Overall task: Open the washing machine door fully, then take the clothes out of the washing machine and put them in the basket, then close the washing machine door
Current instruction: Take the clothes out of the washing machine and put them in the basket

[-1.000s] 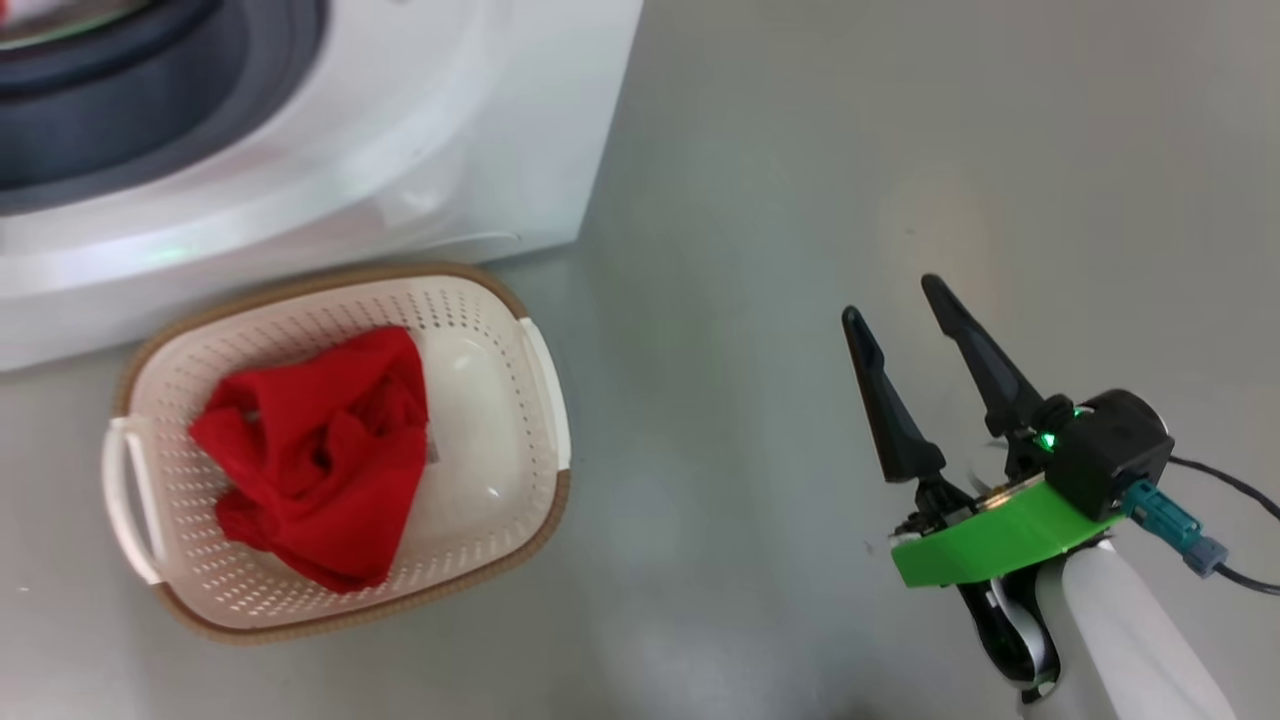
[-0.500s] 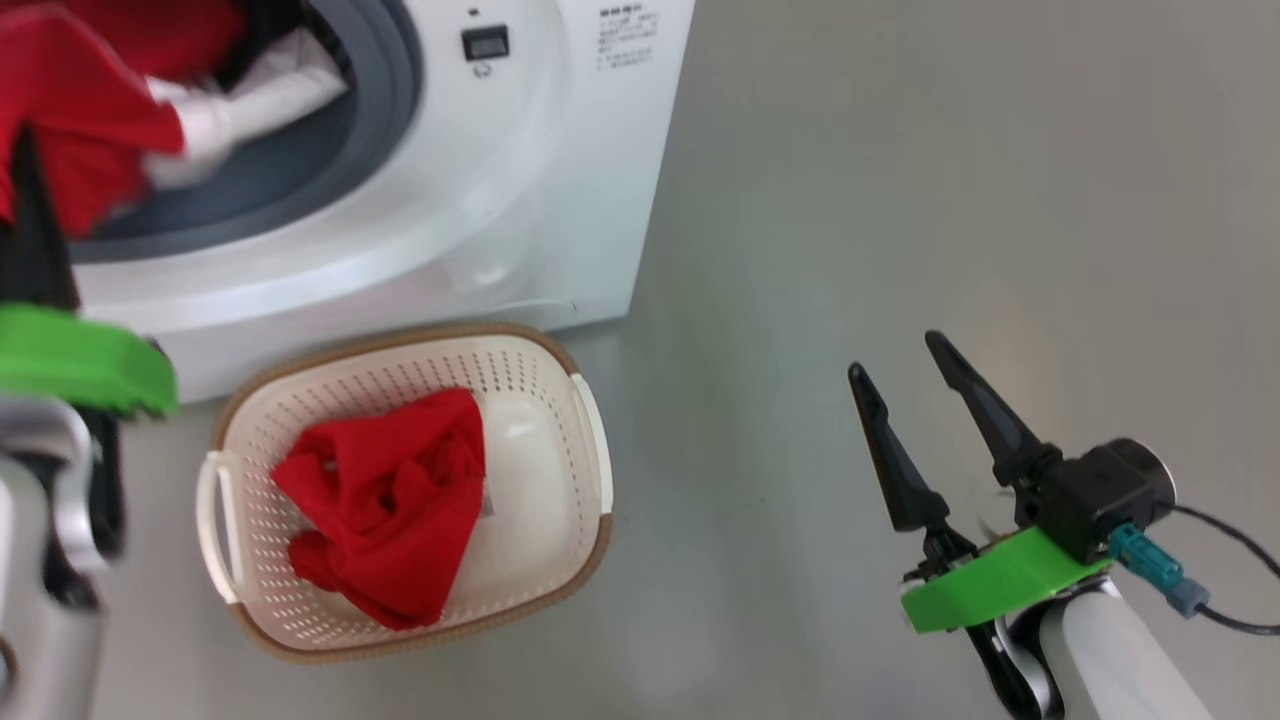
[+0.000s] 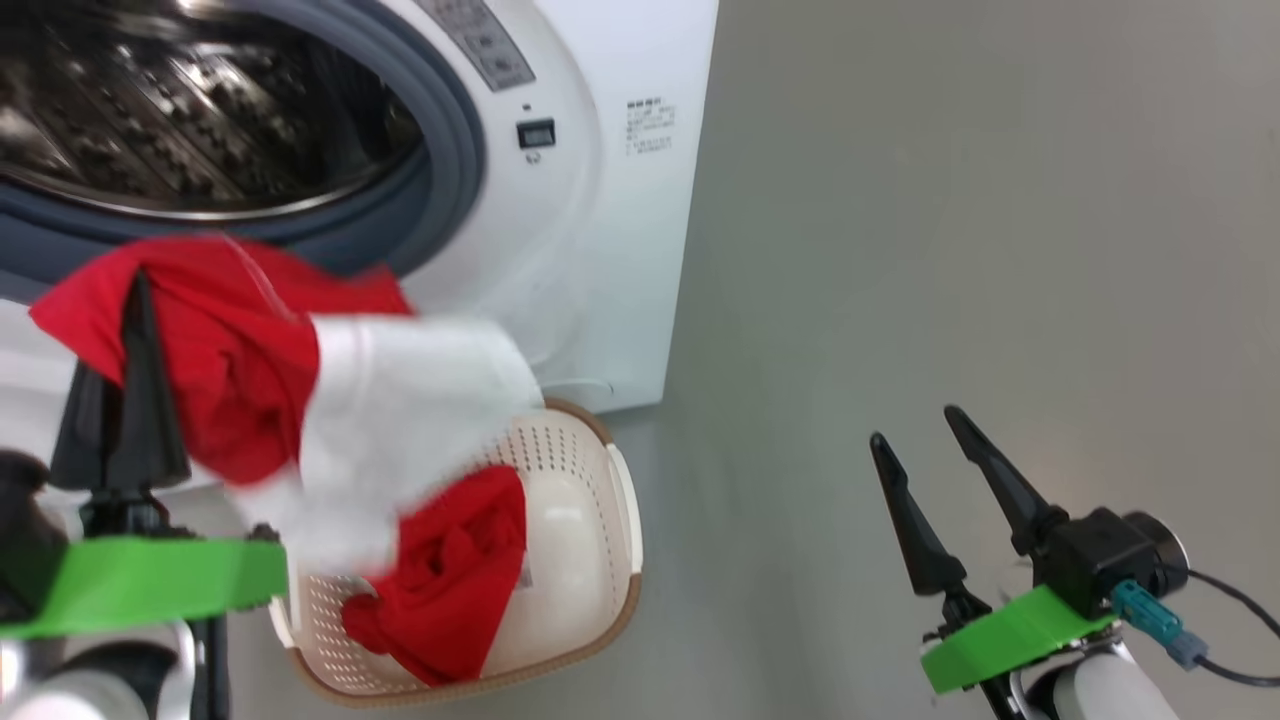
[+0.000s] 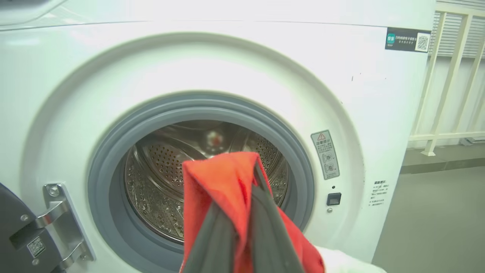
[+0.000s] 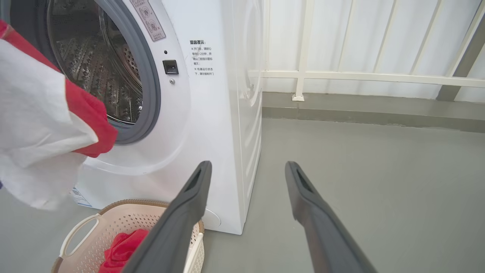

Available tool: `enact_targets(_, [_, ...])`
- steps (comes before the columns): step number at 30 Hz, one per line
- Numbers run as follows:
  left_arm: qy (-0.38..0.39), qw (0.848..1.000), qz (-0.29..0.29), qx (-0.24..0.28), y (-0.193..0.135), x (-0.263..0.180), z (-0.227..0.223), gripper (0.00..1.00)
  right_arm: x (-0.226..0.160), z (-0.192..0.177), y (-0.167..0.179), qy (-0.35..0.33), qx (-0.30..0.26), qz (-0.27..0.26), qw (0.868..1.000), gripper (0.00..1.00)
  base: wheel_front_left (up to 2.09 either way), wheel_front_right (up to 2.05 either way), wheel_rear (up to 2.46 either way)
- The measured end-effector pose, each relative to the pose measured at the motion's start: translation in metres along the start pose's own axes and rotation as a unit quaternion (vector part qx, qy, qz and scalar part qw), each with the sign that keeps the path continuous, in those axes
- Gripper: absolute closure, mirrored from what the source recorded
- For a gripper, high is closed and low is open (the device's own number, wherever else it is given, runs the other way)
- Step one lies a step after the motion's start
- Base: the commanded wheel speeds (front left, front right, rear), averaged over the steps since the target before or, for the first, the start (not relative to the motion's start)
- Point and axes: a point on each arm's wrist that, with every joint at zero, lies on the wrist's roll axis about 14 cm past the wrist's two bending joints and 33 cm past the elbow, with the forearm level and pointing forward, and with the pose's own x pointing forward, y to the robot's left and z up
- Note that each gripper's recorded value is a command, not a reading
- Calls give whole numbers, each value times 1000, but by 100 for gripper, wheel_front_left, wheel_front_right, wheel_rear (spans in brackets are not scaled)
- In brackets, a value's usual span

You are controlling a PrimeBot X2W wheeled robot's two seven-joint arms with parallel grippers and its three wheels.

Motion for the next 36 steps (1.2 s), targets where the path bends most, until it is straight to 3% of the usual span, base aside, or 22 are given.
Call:
enact_targets(9, [-82,997,3,-4,-2,-31,64,100,-20,10,5,-11,-7,2,1000,0,0,0,0])
enact_targets(15, [-90,996,10,-15,-2,-48,69,100,-26,19,7,-23,-7,3,1000,0,0,0,0])
enact_targets(24, [-9,998,37,-55,-1,-67,2,100,-25,19,1,-22,-6,-7,1000,0,0,0,0])
enact_targets(36, [119,987,50,-94,-14,-82,-100,100,-22,5,-11,-2,-6,-25,1000,0,0,0,0])
